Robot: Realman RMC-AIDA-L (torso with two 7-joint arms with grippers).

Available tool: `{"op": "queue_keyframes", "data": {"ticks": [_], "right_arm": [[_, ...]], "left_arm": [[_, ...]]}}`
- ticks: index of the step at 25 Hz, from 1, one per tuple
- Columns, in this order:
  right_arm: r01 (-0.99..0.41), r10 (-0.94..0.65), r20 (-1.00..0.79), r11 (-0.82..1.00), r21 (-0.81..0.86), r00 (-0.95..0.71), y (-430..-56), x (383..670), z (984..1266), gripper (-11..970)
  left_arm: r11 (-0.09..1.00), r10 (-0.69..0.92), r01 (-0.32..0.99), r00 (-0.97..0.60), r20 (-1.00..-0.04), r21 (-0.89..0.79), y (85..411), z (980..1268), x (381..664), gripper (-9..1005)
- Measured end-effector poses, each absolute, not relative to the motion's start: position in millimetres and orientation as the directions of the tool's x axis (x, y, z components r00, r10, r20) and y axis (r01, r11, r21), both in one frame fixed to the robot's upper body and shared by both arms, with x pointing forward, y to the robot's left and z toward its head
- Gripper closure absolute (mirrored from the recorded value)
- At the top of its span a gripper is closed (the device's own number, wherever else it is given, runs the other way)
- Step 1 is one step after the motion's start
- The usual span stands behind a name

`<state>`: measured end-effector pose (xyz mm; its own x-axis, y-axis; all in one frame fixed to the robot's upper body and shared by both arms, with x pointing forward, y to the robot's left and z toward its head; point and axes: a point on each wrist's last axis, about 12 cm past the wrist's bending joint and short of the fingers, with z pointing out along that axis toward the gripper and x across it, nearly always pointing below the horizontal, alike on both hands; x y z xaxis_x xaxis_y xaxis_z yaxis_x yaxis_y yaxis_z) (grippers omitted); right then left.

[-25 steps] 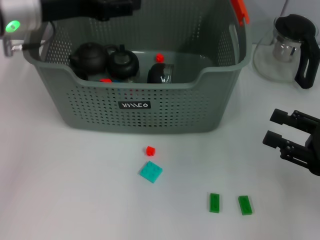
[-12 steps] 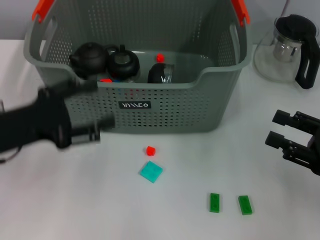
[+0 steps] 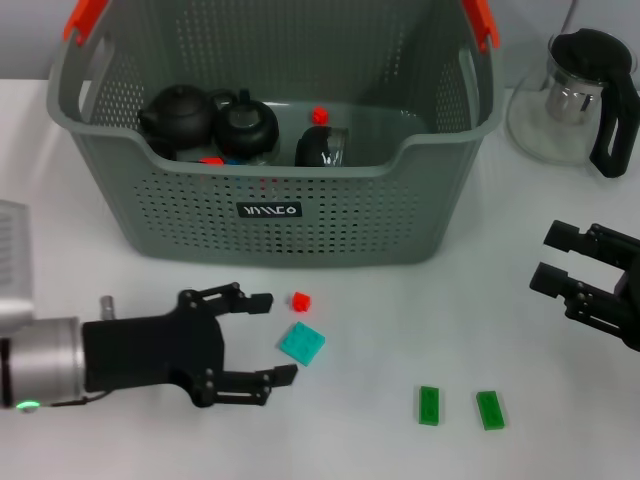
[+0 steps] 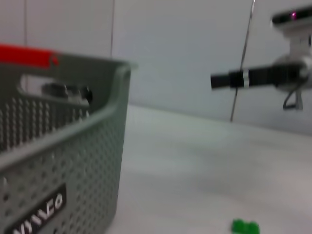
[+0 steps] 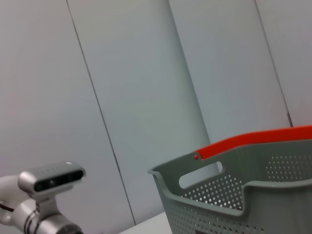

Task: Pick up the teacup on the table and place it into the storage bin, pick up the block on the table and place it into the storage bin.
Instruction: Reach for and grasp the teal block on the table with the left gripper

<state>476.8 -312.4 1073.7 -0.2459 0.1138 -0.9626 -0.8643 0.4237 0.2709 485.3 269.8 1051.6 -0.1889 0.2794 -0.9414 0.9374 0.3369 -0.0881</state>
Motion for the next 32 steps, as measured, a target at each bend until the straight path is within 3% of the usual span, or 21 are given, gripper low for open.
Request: {"op": "queue_keyframes", "data": {"ticks": [11,32], "right_arm": [[-0.863,0.114,-0.962,0.424,0.274,-0.250,-312,477,1073,290],[-0.865,0.113,-0.962,0.423,0.272,-0.247,-312,478,1074,290]], "left_arm": [[0.332,0.403,0.943,-0.140,-0.904,0.002,242,1022,500,135],[0.317,0.472,0.948,-0.143,-0.870,0.016,228,1012,508,154]]}}
